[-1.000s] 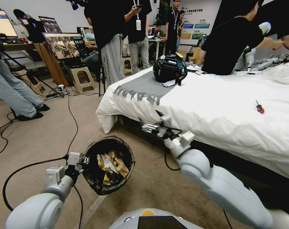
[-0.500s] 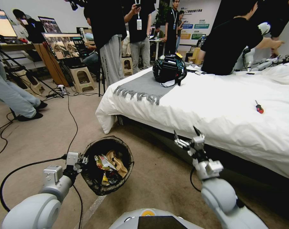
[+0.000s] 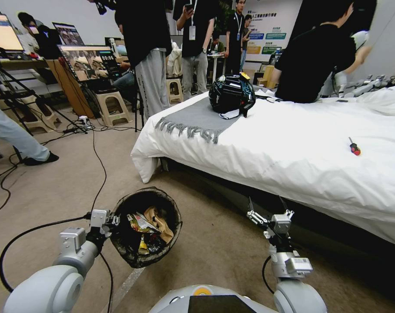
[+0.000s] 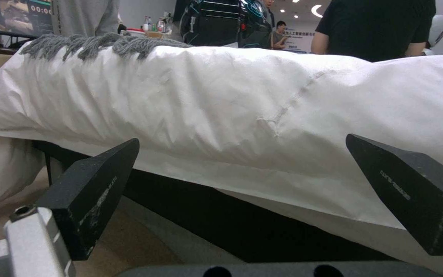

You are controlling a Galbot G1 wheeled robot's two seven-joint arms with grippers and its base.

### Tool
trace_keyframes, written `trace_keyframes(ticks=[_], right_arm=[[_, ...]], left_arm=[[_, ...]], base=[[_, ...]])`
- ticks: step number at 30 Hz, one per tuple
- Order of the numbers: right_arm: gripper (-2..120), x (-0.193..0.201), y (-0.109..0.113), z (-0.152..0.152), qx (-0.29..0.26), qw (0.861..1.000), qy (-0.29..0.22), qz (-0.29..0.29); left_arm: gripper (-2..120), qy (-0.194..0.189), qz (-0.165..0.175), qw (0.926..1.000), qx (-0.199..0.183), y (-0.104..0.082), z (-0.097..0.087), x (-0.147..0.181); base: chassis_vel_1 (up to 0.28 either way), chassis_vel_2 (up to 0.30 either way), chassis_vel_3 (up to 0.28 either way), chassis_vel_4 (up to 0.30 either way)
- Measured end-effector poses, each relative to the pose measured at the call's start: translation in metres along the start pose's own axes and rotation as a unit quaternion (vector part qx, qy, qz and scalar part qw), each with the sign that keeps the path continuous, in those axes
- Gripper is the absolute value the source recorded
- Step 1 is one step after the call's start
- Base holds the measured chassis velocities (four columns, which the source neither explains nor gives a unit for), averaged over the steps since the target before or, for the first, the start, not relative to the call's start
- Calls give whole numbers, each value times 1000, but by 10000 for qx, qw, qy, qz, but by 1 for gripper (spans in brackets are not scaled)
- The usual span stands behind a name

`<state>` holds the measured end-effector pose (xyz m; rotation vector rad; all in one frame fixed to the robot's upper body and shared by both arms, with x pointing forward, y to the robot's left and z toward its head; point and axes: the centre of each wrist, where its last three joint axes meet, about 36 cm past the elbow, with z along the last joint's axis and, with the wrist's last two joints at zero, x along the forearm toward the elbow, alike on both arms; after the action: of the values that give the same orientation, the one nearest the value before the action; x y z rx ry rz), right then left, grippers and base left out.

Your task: Pick up the trash bin, then pick up the garbage from the floor and place it into the trash bin.

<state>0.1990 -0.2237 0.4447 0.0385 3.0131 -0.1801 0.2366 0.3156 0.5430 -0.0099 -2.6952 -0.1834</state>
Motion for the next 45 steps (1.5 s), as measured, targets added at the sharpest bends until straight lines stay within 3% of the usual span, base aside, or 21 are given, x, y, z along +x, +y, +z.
trace_keyframes(ticks=[45], right_arm=[[100, 5, 5, 4, -66, 9999, -36, 74]], left_arm=[[1, -66, -22, 10000, 46, -3, -2, 3]], base=[[31, 28, 31, 33]])
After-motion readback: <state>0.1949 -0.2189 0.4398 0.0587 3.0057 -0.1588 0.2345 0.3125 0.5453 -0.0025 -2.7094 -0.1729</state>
